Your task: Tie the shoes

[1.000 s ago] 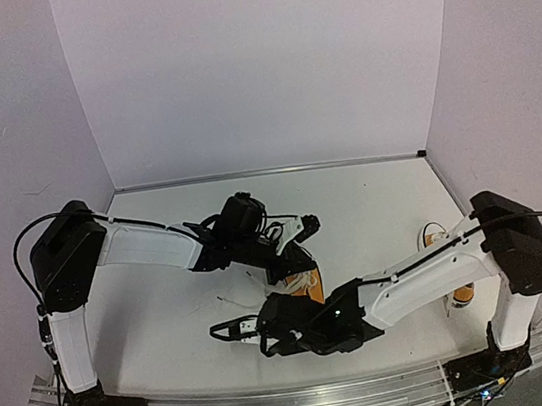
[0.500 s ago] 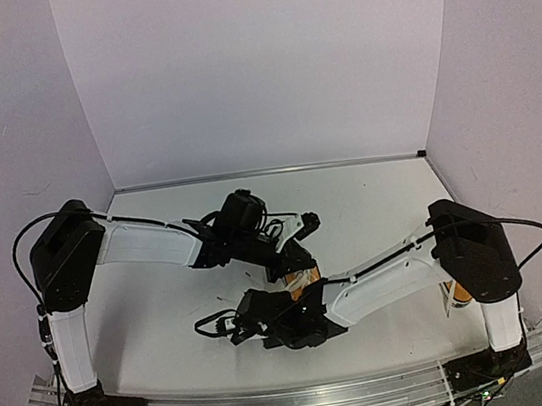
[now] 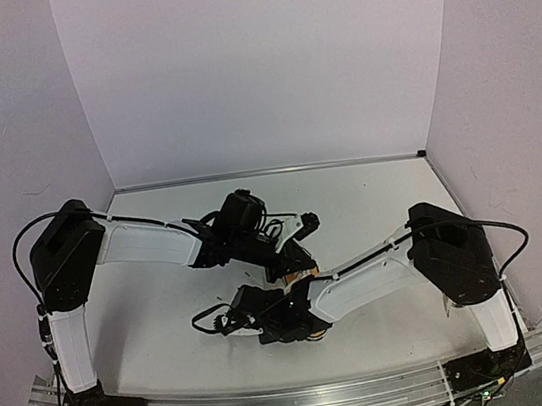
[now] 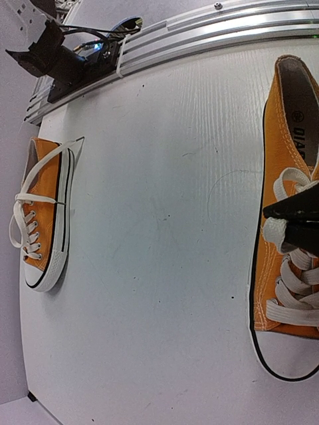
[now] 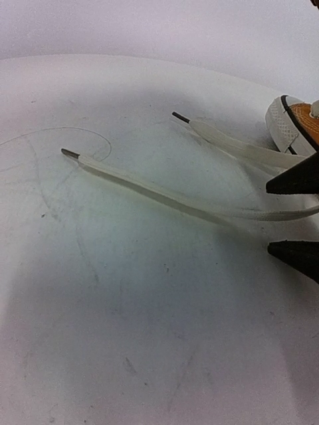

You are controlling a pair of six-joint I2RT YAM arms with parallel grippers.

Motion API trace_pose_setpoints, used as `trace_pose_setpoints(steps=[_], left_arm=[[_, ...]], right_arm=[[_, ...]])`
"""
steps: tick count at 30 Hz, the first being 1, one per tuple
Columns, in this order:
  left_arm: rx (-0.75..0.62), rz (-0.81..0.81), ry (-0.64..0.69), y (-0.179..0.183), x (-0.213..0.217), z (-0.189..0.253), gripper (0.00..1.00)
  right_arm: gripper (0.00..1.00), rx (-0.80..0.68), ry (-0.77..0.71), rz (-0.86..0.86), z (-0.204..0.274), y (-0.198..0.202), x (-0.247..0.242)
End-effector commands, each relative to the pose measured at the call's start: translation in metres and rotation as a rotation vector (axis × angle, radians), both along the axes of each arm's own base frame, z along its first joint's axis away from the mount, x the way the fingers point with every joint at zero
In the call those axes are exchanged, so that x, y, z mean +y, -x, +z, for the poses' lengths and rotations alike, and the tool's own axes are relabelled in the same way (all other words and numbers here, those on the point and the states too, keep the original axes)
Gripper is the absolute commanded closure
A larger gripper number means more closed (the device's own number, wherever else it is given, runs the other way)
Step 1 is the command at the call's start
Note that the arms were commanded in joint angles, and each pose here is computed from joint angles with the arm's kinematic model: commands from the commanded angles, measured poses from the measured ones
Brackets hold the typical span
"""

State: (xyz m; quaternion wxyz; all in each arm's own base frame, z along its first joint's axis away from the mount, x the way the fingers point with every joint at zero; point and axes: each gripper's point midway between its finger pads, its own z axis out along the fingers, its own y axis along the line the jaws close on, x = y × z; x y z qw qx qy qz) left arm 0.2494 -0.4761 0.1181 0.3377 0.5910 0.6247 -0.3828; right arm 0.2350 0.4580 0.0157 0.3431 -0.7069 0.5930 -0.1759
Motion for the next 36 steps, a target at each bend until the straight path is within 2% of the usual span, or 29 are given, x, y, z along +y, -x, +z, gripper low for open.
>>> trace_pose_setpoints(steps=[1, 6, 19, 30, 33, 36], left_arm=[[-0.024, -0.01, 0.029, -0.007, -0.005, 0.011, 1.0], [-0.025, -0.007, 0.028, -0.009, -0.005, 0.01, 1.0], [-0.022, -0.001, 0.023, -0.013, -0.007, 0.004, 1.0], [-0.02, -0.002, 0.022, -0.014, -0.009, 0.006, 1.0], [-0.025, 0.004, 0.021, -0.015, -0.007, 0.006, 1.0], [-0.028, 0.009, 0.027, -0.015, -0.005, 0.009, 1.0]], right_arm=[[0.82, 0.019, 0.055, 0.005, -0.016, -0.004, -0.003], [1.0, 0.017, 0.058, -0.024, -0.012, -0.007, -0.008], [1.0, 0.121, -0.209, -0.06, 0.074, 0.017, -0.02], [1.0, 0.184, -0.251, -0.083, 0.082, 0.03, -0.035], [1.0, 0.201, -0.333, -0.116, 0.104, 0.037, -0.052], [1.0, 0.245, -0.474, -0.155, 0.127, 0.046, -0.066]])
